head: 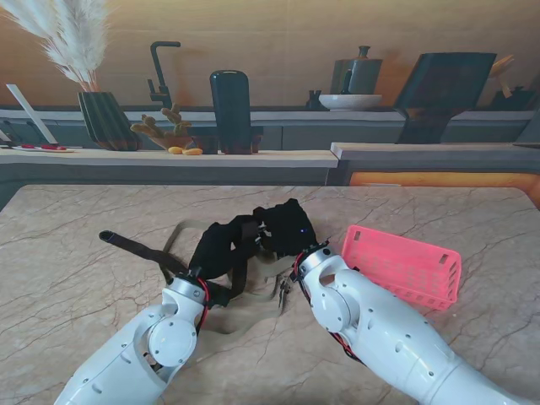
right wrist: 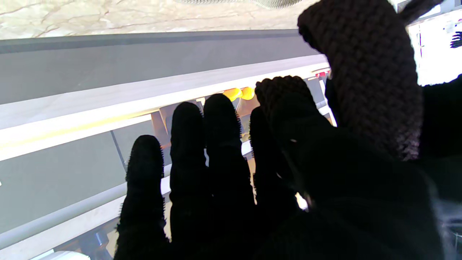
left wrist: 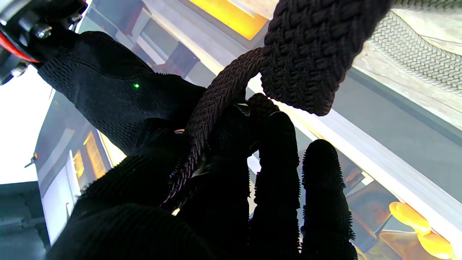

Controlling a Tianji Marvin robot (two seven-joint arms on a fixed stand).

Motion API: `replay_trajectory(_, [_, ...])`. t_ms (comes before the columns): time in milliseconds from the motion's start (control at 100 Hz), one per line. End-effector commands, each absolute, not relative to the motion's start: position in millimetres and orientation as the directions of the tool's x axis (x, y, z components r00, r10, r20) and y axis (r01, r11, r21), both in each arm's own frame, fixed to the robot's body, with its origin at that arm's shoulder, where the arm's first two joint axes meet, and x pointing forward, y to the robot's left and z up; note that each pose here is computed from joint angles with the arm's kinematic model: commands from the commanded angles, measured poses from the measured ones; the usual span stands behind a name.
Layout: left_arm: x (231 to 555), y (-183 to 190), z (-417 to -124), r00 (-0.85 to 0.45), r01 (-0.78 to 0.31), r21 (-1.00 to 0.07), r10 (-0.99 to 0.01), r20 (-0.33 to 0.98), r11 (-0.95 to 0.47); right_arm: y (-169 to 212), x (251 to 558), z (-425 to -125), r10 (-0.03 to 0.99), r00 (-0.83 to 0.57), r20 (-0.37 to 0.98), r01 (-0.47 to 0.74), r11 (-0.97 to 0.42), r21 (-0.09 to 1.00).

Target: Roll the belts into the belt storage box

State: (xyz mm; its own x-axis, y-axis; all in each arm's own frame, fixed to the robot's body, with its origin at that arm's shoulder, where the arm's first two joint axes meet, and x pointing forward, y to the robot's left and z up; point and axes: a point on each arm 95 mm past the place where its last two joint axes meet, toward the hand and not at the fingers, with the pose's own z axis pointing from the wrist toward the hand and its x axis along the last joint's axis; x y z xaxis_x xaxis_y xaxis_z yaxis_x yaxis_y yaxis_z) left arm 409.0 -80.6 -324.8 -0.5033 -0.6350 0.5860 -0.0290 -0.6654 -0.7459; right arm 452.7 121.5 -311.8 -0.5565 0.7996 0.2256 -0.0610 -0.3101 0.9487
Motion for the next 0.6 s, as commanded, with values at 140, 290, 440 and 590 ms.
replay_trajectory(140, [410, -83, -325, -0.536, -0.007, -0.778, -0.654, 0.534, -0.629, 143, 445, -305, 0.761, -0.599, 0.251, -0.022, -0.329, 0.944])
replay_trajectory(290, [412, -83, -325, -0.556, 0.026, -0.798, -0.672, 0.489, -0.602, 146, 440, -304, 0.753, -0.612, 0.243, 0.008, -0.302, 0.953])
replay_trajectory(440, [414, -80, -324, -0.555, 0.086, -0.806, -0.7, 0.45, -0.586, 147, 435, -303, 0.74, -0.625, 0.251, 0.035, -0.294, 0.955])
replay_trajectory(590, [415, -77, -323, -0.54, 0.106, -0.807, -0.715, 0.444, -0.581, 147, 433, -302, 0.734, -0.626, 0.262, 0.051, -0.297, 0.954])
